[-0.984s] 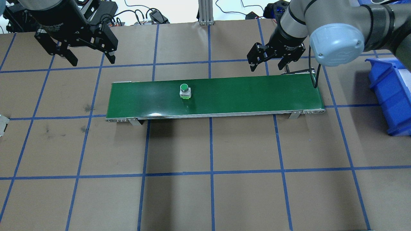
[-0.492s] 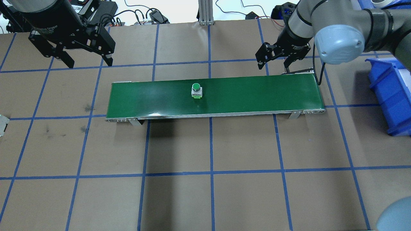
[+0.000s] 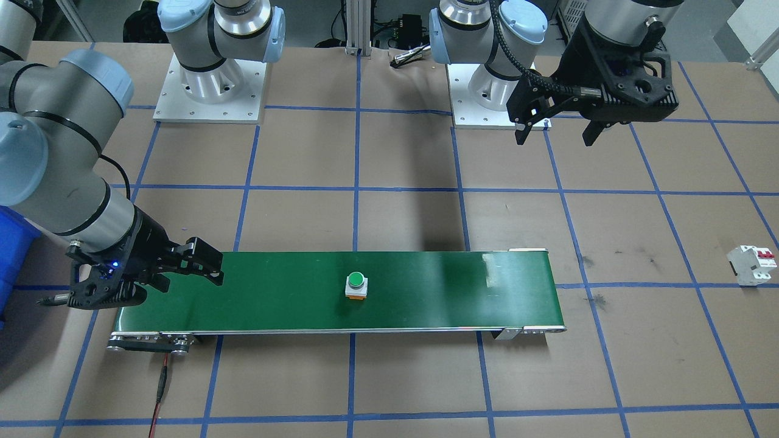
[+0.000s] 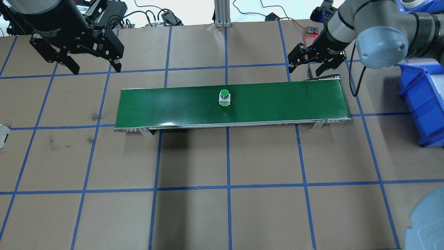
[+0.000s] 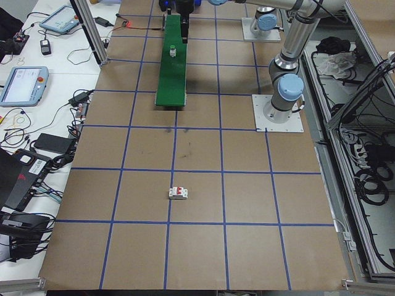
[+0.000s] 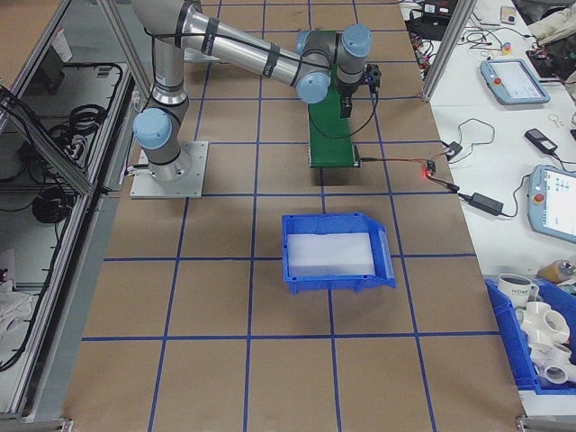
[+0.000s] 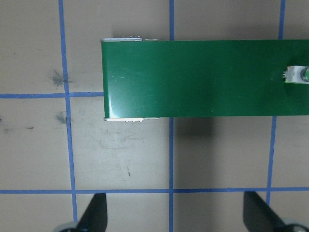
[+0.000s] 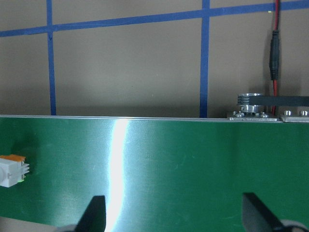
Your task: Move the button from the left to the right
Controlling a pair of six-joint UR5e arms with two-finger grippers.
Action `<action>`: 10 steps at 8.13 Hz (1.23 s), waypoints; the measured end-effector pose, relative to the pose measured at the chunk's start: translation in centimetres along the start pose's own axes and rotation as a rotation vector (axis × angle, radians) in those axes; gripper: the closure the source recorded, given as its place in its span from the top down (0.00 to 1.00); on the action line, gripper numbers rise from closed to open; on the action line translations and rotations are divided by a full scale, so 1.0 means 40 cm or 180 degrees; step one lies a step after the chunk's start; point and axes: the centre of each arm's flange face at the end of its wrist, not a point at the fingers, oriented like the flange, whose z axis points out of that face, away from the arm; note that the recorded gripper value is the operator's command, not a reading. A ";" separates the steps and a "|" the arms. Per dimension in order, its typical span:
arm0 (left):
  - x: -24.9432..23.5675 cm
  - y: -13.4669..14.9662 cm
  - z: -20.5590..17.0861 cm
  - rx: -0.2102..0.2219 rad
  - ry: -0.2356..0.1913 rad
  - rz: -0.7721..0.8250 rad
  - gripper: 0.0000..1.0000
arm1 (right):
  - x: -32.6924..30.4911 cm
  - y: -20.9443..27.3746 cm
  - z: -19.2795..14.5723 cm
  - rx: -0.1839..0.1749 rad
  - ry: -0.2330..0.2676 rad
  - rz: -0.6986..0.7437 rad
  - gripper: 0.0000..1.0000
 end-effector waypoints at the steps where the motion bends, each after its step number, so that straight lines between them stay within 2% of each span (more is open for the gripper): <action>1: 0.000 -0.001 0.002 -0.0006 0.0000 0.0000 1.00 | 0.004 0.001 0.016 -0.0041 -0.0022 0.0082 1.00; 3: 0.000 0.000 0.002 -0.0010 0.0000 0.0004 1.00 | 0.004 0.001 0.046 -0.0103 -0.0144 0.0177 0.99; 6: 0.000 0.004 -0.002 -0.0005 0.0004 0.0002 1.00 | -0.007 0.004 0.061 -0.0130 -0.0340 0.0347 0.99; 10: 0.009 0.006 -0.001 -0.0013 0.0012 0.0007 1.00 | -0.006 0.026 0.099 -0.0229 -0.0431 0.0419 0.99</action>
